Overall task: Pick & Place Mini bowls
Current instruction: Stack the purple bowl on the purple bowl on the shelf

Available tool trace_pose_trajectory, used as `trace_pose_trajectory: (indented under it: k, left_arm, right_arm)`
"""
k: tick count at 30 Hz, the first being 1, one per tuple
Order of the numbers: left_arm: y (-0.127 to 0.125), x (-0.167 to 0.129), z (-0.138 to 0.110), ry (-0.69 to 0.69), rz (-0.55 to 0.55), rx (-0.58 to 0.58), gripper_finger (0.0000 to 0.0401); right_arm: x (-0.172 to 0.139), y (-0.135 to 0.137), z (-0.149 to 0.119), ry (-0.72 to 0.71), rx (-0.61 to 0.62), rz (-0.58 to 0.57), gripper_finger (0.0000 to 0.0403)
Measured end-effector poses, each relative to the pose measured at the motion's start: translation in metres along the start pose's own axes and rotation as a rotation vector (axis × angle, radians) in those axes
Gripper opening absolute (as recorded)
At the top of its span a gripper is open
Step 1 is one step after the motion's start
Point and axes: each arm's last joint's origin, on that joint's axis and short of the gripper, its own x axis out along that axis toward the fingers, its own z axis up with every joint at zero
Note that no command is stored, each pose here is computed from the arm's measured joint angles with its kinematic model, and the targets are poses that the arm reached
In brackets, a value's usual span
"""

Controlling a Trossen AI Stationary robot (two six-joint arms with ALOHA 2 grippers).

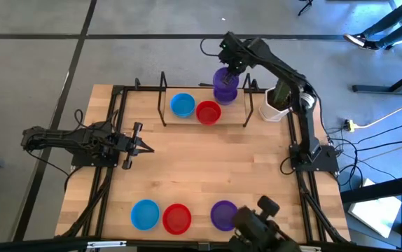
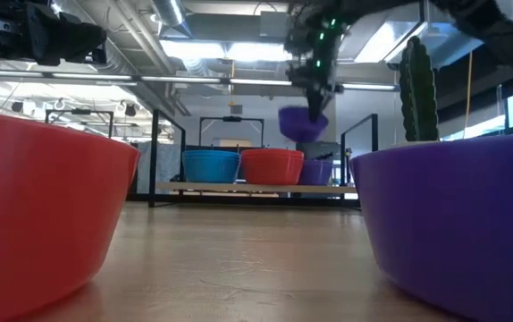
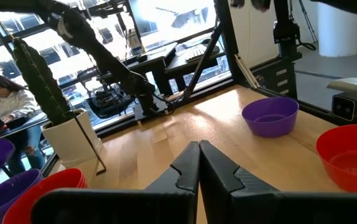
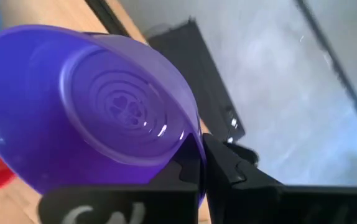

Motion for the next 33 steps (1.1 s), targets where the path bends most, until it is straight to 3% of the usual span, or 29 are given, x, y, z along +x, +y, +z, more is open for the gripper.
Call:
trace_pose_trajectory:
  k: [4,18,26,33]
  left_arm:
    - [0.000,0.000,0.000,0.000,0.000,0.000,0.0003]
    - [0.000,0.000,0.000,0.000,0.000,0.000,0.0002]
    - [0.000,0.000,0.000,0.000,0.000,0.000,0.0007]
    - [0.000,0.000,0.000,0.000,0.000,0.000,0.0002]
  right_arm:
    - [0.030,-0.004,0.000,0.078,0.012,0.015,0.0006]
    - [0.075,0.005,-0.001,0.199,-0.012,0.076,0.0004]
    - [0.080,0.007,-0.001,0.211,-0.032,0.133,0.0006]
    - [0.079,0.010,-0.002,0.222,-0.066,0.131,0.0060]
